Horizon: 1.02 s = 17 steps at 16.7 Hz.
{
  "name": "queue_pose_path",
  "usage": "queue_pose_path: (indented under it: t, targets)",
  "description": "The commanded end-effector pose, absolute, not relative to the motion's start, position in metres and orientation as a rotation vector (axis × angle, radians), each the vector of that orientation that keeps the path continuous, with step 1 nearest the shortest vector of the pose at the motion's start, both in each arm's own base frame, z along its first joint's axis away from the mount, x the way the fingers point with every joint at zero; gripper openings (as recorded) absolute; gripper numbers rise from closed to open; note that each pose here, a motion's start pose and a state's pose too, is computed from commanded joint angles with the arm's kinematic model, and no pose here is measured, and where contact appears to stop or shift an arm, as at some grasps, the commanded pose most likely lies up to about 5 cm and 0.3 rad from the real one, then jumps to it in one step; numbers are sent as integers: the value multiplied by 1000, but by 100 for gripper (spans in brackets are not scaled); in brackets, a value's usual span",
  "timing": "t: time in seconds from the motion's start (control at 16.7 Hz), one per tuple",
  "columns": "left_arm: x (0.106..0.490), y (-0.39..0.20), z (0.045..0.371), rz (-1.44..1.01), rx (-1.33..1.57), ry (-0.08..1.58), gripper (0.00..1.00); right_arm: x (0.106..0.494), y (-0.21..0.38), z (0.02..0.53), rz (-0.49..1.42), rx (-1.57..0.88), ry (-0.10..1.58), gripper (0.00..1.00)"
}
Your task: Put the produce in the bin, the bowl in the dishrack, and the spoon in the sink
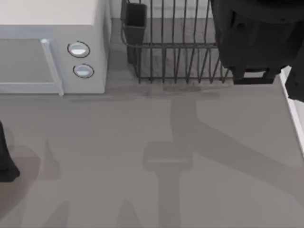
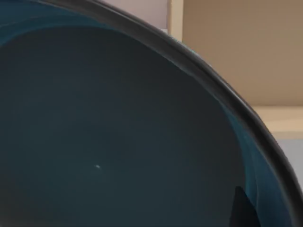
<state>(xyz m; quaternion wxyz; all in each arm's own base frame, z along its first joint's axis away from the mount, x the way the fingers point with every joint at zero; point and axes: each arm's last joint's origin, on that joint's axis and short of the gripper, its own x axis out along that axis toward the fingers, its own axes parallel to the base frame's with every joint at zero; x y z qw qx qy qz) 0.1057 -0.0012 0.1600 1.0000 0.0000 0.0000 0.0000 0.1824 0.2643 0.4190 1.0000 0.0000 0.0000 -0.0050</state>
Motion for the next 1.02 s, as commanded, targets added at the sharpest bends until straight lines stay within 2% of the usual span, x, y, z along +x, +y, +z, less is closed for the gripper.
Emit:
queue_pose_path:
  t: [0.24, 0.36, 0.78, 1.02]
  targets:
    - [106, -1, 160, 0, 0, 0, 100, 185, 264, 418, -13, -1, 2, 0]
    - [106, -1, 160, 0, 0, 0, 100, 199, 269, 409, -13, -6, 5, 0]
    - [106, -1, 160, 0, 0, 0, 100, 303, 296, 316, -11, 18, -14, 0]
    - [106, -1, 160, 0, 0, 0, 100, 362, 279, 250, -9, 20, -22, 0]
